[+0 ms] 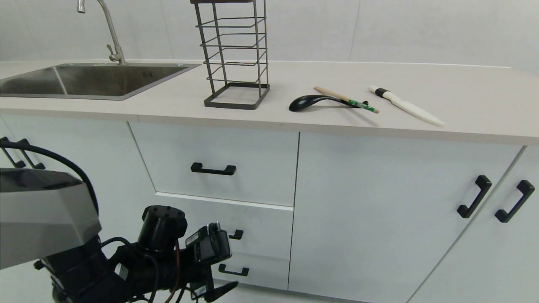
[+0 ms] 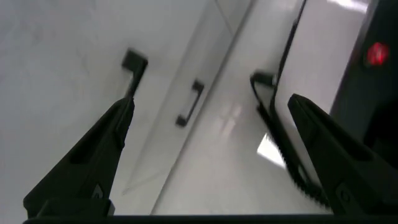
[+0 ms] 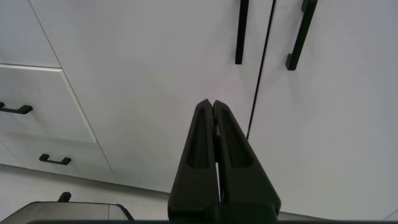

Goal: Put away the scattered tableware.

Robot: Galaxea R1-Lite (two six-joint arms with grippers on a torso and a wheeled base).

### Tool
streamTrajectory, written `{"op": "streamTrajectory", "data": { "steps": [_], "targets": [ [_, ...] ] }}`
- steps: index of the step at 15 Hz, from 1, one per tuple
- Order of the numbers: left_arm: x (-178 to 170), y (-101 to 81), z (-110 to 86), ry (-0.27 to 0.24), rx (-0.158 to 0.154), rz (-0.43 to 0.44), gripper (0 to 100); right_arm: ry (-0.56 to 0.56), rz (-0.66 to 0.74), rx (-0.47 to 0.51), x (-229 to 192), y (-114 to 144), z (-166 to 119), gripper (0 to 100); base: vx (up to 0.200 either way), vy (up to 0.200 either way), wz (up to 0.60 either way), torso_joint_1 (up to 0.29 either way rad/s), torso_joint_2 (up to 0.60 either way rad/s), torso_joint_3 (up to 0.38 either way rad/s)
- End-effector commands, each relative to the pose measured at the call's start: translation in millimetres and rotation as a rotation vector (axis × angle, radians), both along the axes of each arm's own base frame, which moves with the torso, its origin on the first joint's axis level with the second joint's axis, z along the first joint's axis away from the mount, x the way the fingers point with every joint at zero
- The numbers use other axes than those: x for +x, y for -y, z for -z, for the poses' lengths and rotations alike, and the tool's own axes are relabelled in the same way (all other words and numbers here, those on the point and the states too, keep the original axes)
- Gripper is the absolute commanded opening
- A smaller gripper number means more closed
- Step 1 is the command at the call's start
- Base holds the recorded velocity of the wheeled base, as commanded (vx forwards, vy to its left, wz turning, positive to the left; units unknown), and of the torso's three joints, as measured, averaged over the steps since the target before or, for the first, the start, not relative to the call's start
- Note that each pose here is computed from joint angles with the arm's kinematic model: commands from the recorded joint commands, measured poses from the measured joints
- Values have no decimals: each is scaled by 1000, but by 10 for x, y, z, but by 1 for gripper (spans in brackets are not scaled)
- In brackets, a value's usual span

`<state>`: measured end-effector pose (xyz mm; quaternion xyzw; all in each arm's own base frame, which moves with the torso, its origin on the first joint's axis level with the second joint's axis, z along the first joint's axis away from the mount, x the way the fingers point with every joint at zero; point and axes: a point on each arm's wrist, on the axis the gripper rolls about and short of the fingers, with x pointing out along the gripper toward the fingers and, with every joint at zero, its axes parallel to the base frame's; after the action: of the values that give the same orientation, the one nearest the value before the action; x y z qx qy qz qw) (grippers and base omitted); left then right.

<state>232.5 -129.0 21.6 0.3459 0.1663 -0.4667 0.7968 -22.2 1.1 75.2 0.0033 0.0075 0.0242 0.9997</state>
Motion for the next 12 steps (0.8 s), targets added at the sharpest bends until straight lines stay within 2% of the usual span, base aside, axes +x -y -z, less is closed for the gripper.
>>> {"op": "streamTrajectory", "data": {
  "steps": [1, 3, 6, 7, 9, 11, 12],
  "targets": [
    [89, 141, 304, -43, -40, 5, 100, -2, -1, 0, 1, 0, 1, 0, 0, 0, 0, 0, 0, 0],
    [73, 121, 450, -79, -10, 2, 100, -2, -1, 0, 1, 0, 1, 0, 0, 0, 0, 0, 0, 0],
    [163, 99, 519, -50, 15, 3, 100, 0, 1, 0, 0, 0, -3, 0, 0, 0, 0, 0, 0, 0],
    [247, 32, 503, 28, 75, -15, 100, -2, -1, 0, 1, 0, 1, 0, 0, 0, 0, 0, 0, 0],
    [352, -115, 486, 98, 135, -47, 100, -2, -1, 0, 1, 0, 1, 0, 0, 0, 0, 0, 0, 0],
    [541, -206, 430, 192, 171, -62, 100, 0, -1, 0, 0, 0, -3, 0, 0, 0, 0, 0, 0, 0],
    [609, -222, 410, 222, 184, -57, 100, -2, -1, 0, 1, 0, 1, 0, 0, 0, 0, 0, 0, 0]
  ]
}}
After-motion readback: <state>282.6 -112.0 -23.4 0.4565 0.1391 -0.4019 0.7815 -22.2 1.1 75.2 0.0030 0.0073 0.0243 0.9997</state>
